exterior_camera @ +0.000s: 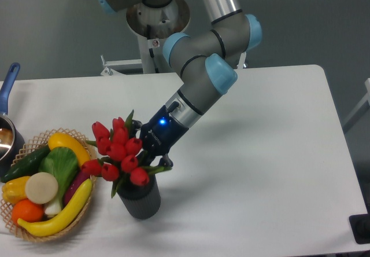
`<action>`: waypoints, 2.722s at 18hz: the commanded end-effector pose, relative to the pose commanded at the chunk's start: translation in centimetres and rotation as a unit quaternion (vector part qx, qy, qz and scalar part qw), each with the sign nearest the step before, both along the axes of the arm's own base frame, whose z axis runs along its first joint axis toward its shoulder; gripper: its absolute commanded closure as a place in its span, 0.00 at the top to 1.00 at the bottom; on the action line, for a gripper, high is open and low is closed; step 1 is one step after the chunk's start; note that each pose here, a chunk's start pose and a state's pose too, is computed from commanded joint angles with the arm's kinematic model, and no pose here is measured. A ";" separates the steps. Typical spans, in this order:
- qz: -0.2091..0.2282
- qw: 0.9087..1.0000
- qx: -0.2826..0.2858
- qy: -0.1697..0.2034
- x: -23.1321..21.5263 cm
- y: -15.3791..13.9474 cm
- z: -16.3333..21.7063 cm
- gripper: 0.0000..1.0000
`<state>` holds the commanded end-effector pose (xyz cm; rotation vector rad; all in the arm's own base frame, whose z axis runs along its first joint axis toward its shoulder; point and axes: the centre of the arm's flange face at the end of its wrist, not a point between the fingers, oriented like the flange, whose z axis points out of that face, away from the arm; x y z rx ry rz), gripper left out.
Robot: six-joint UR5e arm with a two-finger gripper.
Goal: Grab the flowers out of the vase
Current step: 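Close the gripper on the bundle of tulip stems, then lift the gripped tulips straight up out of the black vase, then carry the tulips up and away from the vase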
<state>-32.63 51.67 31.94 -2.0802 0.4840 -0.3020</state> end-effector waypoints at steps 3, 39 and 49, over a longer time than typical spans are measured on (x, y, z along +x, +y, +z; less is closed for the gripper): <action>0.004 1.000 0.014 -0.015 -0.1 -0.2 0.9 0.46; 0.169 0.965 0.127 -0.153 -12.4 -10.4 19.4 0.45; 0.210 0.957 0.131 -0.150 -15.7 -14.4 18.6 0.45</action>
